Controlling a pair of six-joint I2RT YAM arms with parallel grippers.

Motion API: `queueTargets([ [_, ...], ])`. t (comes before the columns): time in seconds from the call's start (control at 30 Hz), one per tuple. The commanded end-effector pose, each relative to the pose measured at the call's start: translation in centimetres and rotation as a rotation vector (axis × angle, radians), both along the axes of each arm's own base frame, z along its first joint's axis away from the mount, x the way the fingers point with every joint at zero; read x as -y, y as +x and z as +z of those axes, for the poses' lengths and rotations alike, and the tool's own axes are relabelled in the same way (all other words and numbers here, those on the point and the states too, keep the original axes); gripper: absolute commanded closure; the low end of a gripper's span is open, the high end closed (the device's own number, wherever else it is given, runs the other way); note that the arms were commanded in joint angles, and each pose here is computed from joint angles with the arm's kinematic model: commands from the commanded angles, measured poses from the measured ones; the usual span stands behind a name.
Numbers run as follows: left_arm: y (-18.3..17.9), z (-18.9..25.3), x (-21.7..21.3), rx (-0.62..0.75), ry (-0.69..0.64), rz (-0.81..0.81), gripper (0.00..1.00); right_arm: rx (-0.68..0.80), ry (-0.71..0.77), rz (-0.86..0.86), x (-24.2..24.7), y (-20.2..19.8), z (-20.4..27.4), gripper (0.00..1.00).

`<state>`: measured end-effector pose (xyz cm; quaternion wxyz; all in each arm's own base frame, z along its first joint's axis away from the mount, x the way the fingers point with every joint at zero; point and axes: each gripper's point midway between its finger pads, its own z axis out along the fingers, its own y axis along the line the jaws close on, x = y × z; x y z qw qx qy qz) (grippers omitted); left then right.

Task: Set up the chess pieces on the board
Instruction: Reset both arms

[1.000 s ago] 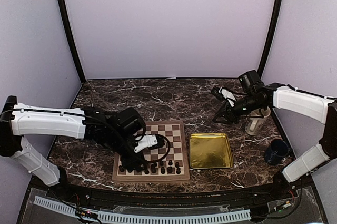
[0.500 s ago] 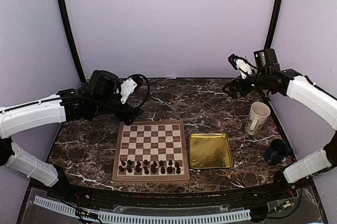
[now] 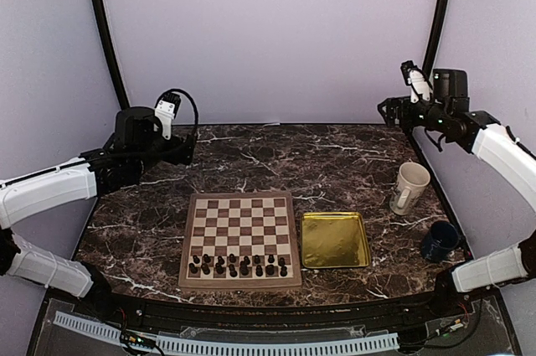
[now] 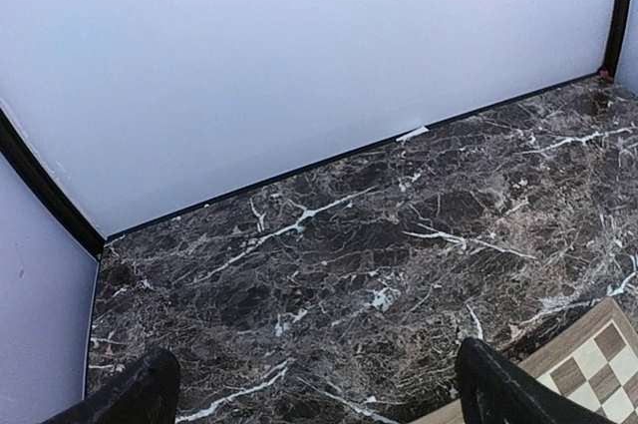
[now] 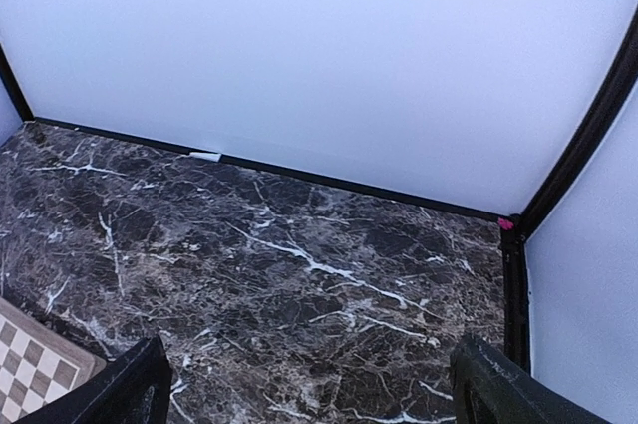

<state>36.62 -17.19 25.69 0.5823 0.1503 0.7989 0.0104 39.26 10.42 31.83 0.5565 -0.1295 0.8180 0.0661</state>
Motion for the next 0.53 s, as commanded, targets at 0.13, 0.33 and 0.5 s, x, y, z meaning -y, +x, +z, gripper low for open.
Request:
queueTargets([
  [0.13,-0.57,2.59,-0.68,0.096,-0.076,-0.017,0.01,0.001,0.1,-0.017,2.41,0.1,-1.26,0.03],
  [0.33,-0.79,3.2,-0.76,0.115,-0.084,-0.027,0.01,-0.002,0.104,0.004,2.53,-0.23,-1.35,0.03],
  [0.5,-0.82,2.84,-0.6,0.107,-0.079,-0.038,0.01,-0.005,0.106,0.014,2.47,-0.25,-1.43,0.03],
])
